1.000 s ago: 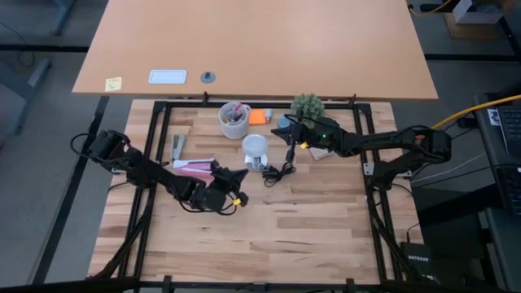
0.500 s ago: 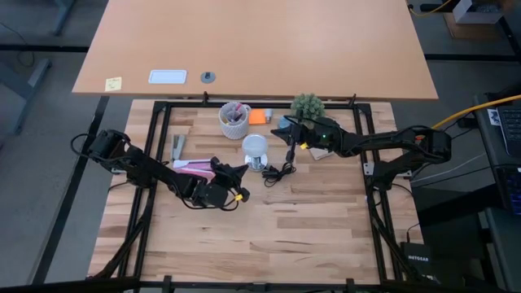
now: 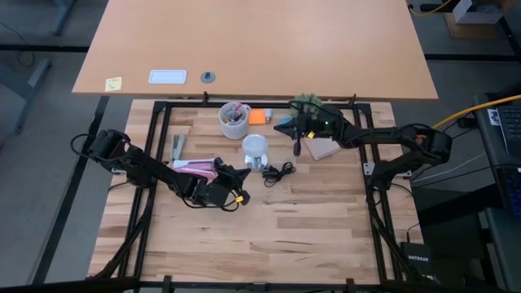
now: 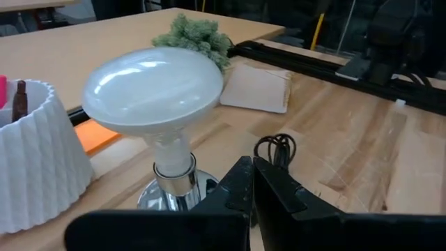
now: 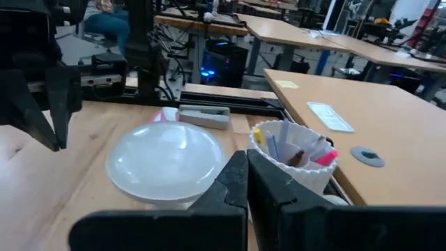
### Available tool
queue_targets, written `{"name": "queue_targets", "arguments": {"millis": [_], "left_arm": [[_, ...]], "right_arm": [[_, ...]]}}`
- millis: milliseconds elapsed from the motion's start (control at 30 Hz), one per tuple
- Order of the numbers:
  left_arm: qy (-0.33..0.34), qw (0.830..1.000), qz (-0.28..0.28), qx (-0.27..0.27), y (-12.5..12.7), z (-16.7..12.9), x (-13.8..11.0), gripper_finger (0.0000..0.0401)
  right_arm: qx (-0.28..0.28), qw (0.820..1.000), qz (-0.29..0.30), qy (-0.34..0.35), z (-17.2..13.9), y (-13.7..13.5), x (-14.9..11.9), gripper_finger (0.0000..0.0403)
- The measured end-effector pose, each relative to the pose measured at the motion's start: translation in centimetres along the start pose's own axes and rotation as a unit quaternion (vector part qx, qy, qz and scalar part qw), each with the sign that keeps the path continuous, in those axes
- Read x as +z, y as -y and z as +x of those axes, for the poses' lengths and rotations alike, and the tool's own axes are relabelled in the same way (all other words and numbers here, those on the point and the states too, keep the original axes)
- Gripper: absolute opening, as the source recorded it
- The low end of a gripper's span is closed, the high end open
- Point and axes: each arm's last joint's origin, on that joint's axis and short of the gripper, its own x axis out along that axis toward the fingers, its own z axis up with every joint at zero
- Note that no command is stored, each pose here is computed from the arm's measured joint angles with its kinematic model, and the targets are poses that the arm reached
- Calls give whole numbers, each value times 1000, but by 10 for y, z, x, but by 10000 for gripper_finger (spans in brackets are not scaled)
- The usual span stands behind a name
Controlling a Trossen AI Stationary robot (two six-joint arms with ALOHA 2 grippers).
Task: Screw lightbulb
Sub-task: Insert the white light bulb into the silver lamp
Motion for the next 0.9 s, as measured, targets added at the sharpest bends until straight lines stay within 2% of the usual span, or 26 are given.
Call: {"name": "queue_targets", "arguments": {"millis": [267,567,900], "left_arm": [[0,1000,6,2,-1,1,0,5],[11,1000,-3,14,-6,9,6,5],[10,999,-9,35,-14,19,8,5]], "right_arm": [[0,1000,-9,-7,6,1,-8,3],[15,998,23,-48,19,-1,-35,3],[63,997,36,-28,20,-3,-33,3]]}}
